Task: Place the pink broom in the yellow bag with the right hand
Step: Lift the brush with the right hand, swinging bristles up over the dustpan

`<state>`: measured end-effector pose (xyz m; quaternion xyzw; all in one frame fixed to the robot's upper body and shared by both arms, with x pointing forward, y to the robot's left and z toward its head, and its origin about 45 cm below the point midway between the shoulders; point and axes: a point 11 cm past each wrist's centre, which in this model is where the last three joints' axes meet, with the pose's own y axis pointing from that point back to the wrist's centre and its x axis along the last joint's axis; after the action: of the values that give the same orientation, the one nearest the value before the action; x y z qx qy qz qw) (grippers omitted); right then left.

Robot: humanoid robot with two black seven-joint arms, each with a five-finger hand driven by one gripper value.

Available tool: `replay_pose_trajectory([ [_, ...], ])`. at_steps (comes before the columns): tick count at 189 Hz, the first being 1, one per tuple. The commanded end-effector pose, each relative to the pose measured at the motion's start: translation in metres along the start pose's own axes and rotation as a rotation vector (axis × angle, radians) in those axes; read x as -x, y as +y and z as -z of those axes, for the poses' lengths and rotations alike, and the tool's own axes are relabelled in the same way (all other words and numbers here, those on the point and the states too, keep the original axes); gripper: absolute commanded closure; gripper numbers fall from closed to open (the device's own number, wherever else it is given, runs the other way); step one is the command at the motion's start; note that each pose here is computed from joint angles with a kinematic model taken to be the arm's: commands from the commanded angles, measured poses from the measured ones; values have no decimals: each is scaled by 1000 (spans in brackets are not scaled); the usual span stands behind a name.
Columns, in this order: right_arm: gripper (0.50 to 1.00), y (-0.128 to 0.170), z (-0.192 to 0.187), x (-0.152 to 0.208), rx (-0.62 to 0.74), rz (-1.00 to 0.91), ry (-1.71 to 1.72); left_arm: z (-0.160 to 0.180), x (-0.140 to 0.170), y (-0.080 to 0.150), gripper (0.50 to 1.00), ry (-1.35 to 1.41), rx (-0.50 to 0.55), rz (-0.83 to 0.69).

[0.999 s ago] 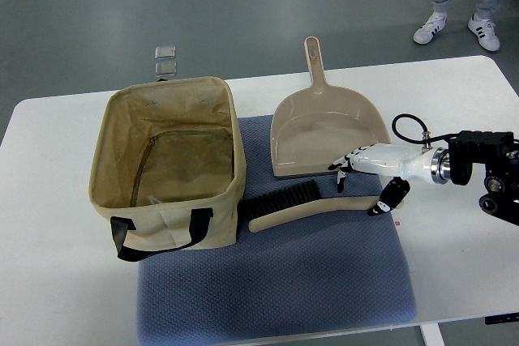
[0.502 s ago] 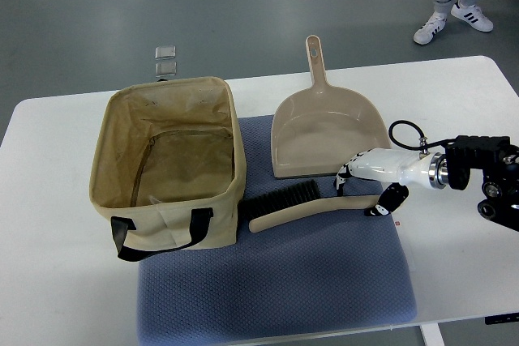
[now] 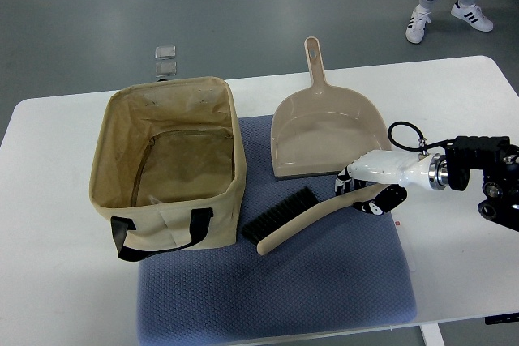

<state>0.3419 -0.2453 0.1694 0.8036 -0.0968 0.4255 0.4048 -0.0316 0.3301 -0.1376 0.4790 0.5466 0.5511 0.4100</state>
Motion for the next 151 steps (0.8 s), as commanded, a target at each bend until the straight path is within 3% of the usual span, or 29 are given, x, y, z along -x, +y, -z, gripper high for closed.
replay_pose_trajectory([
  [1,1000,0,2,1,-14,1,-2,0,0,0,500,0,1,0],
  [71,1000,6,-1,-1,-14,-3,12,0,0,0,500,-1,1,0],
  [151,1000,45,-18,-32,-16,-91,39,0,0,0,500,0,0,0],
])
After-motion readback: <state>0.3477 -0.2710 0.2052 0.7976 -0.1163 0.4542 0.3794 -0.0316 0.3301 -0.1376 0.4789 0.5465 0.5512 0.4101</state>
